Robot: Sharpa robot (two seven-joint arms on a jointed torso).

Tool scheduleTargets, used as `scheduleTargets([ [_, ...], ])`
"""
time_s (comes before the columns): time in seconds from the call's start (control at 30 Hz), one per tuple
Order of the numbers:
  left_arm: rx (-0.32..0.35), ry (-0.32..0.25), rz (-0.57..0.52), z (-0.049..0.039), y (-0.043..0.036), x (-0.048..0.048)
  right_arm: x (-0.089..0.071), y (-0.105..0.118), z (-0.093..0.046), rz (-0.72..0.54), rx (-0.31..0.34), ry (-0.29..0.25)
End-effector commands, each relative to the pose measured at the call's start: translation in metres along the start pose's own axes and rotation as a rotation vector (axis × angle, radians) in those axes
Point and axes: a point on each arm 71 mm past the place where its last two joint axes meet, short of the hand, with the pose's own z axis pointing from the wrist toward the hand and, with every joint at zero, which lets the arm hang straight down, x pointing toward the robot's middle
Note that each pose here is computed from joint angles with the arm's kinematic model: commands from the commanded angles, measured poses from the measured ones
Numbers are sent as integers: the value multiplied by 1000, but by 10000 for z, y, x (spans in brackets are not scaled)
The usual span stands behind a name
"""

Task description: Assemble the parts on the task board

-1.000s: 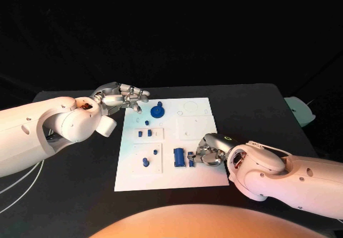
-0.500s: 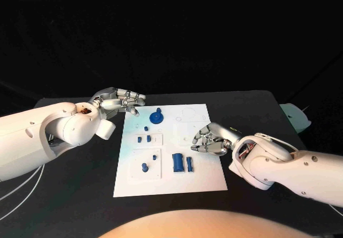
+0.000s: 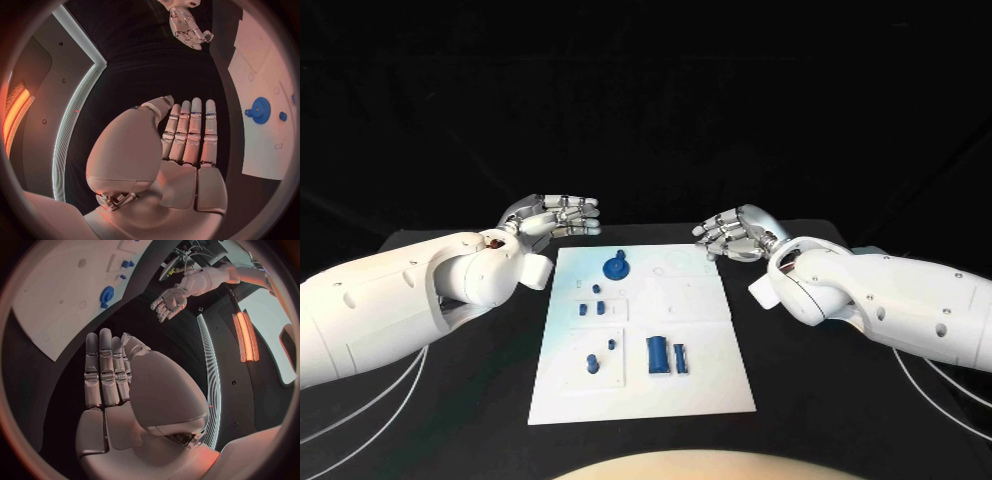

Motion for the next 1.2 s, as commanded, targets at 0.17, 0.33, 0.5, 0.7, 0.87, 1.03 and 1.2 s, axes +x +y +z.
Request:
scheduleTargets([
  [0.17, 86, -125, -31, 96, 1, -36, -64, -19, 213, 242, -34, -34],
  [0.33, 44, -82, -20, 116, 52, 18, -58, -31, 255, 167, -7, -52],
  [0.5, 54, -104, -12, 91, 73, 59, -18, -2, 207, 211, -18, -83],
  [0.7, 82, -162, 12, 15, 124, 172, 81, 75, 64, 323, -35, -171],
  [0.87, 122, -239, 50, -104, 178, 326, 174, 155, -109, 427, -32, -266],
  [1.03, 153, -294, 82, -204, 208, 441, 219, 198, -207, 474, -21, -315],
  [1.2, 166, -318, 97, -251, 217, 491, 226, 204, -222, 481, -19, -322],
])
